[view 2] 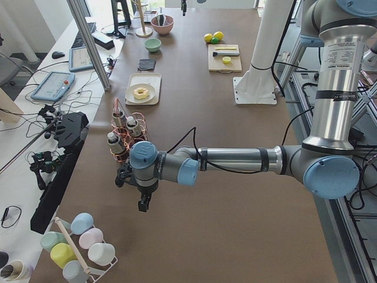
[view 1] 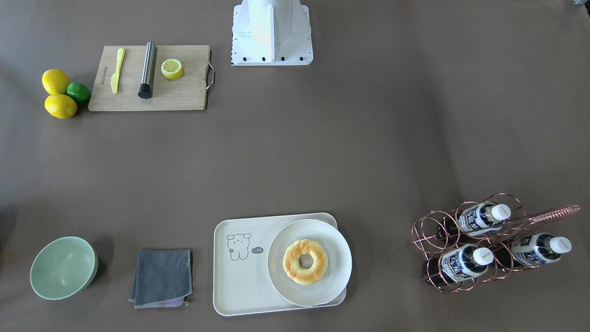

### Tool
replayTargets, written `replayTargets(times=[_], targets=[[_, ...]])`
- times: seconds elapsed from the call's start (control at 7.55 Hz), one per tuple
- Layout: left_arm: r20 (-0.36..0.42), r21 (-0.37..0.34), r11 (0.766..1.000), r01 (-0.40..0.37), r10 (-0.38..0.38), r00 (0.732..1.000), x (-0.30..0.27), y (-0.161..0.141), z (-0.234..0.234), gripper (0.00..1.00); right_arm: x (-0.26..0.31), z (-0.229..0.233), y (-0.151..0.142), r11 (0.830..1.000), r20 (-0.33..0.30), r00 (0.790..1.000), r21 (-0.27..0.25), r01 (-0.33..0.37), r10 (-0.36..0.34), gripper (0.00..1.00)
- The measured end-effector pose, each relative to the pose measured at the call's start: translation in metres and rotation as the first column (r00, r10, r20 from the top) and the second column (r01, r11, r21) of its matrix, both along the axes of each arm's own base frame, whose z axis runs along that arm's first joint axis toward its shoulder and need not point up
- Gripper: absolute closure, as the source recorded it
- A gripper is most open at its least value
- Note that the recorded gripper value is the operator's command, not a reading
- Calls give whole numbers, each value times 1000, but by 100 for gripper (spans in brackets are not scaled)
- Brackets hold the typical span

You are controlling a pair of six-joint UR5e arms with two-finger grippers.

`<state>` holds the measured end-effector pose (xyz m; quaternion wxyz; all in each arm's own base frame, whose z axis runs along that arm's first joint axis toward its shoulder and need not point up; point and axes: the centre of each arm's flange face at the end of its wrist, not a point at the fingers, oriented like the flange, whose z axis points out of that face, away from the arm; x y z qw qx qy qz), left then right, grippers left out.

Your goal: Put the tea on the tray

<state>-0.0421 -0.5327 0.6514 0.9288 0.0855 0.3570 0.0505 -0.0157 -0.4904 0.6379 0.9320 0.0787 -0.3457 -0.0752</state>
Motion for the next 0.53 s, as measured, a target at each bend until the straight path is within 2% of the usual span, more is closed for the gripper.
replayTargets(times=[0.53], targets=[[16, 4, 1000, 7, -7, 1000, 0, -2, -2, 3, 0, -1, 2, 1000, 10, 1000, -1, 2, -2, 0]])
